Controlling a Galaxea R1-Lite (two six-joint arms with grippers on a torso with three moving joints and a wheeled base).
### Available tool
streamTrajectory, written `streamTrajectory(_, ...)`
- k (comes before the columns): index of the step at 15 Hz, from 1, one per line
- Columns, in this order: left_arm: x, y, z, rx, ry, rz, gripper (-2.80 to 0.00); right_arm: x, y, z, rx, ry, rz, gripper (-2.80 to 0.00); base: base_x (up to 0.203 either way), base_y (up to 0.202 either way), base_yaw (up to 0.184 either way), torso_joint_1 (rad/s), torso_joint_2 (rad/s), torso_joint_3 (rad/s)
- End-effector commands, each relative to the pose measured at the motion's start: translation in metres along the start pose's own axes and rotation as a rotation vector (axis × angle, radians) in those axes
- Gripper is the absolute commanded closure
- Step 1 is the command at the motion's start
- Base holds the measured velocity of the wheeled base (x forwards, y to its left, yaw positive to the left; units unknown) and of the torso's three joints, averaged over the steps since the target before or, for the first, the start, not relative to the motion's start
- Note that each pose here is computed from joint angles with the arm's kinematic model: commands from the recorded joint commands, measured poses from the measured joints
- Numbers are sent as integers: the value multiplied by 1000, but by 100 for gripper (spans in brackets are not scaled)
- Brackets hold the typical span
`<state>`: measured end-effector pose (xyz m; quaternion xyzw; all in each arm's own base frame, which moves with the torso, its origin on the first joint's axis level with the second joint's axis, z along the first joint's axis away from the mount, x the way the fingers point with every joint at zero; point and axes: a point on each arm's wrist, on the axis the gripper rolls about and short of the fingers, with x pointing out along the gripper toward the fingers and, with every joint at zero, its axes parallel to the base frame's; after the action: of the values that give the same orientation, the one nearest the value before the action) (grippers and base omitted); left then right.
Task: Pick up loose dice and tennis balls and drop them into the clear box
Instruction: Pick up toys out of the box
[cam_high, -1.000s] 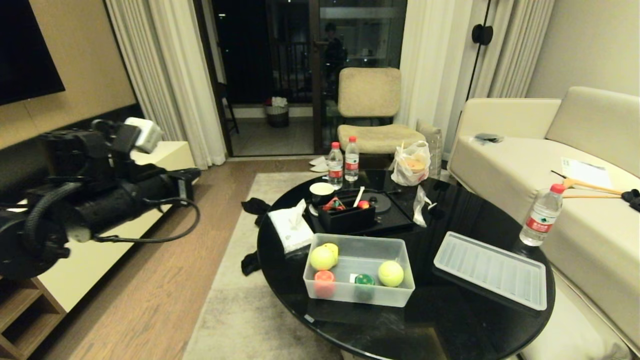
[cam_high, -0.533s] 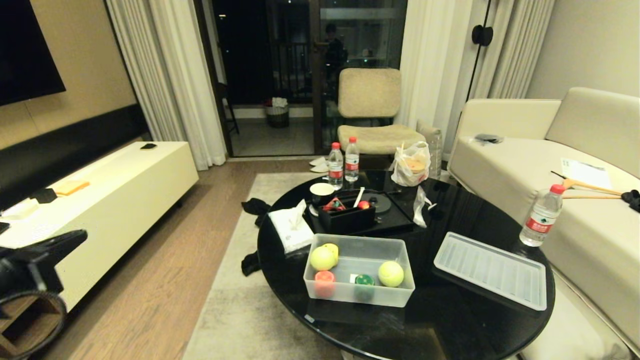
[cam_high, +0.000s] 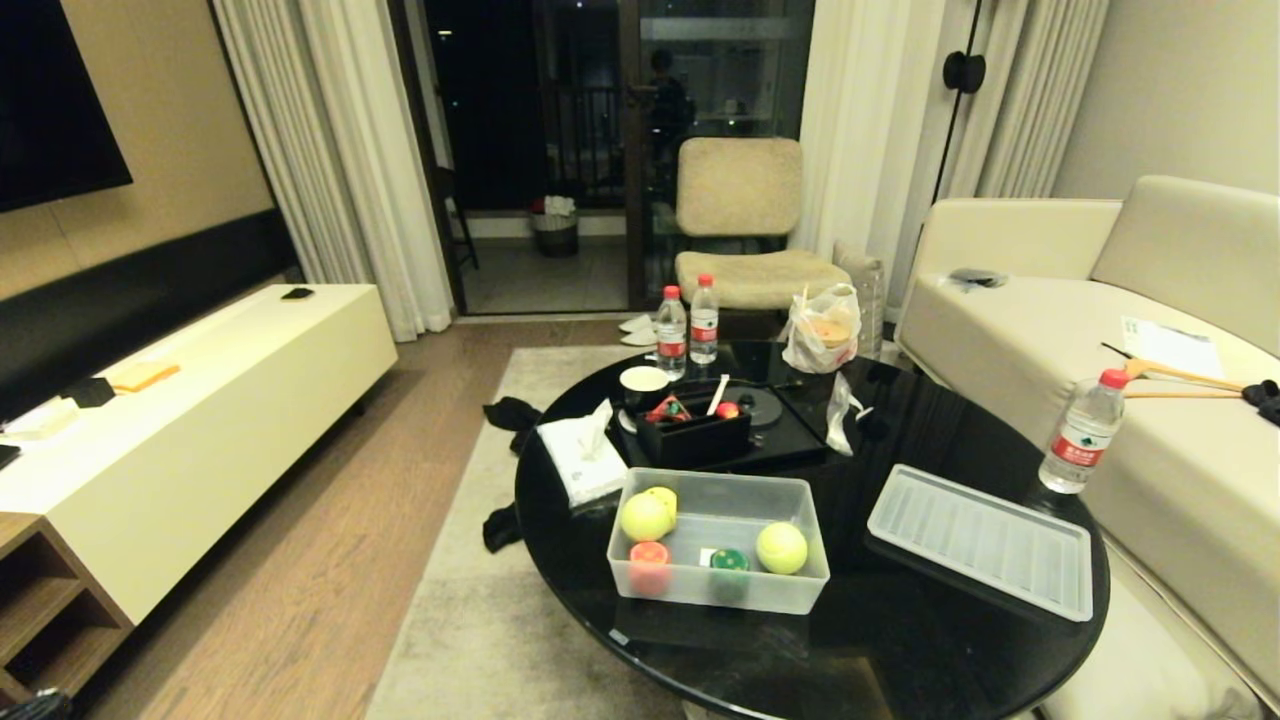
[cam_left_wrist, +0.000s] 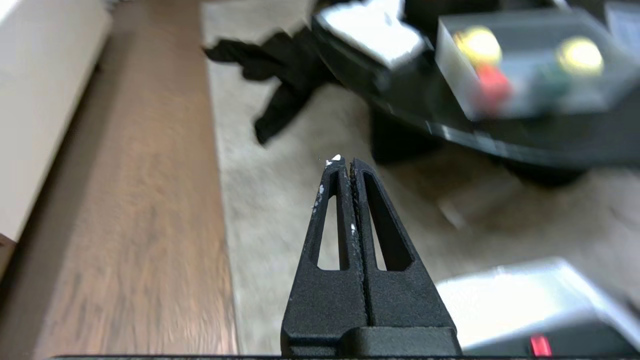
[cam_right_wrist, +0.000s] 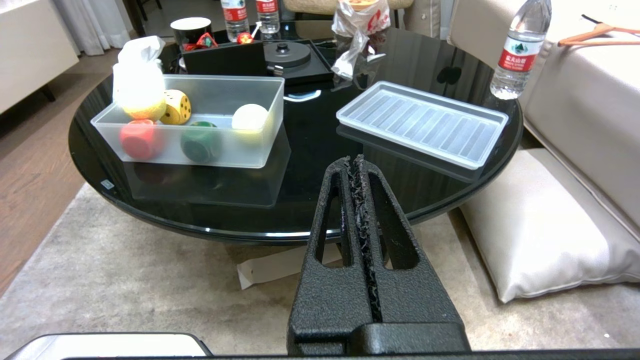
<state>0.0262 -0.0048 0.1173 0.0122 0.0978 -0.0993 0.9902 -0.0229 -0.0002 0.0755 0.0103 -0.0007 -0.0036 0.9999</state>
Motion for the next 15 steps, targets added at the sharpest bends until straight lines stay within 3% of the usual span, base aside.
streamTrajectory(1,-21,-3,-28,14,-7,-41,0,0,0,0,0,1,1,0,0,0,0,0,0,0)
streamTrajectory(3,-19,-2,-34,5,-4,-5,0,0,0,0,0,1,1,0,0,0,0,0,0,0)
streamTrajectory(9,-19,-1,-34,49,-9,-16,0,0,0,0,0,1,0,0,0,0,0,0,0,0)
streamTrajectory(13,-20,0,-37,-27,15,208,0,0,0,0,1,1,0,0,0,0,0,0,0,0)
streamTrajectory(15,-23,-2,-40,-24,-3,246,0,0,0,0,1,1,1,0,0,0,0,0,0,0)
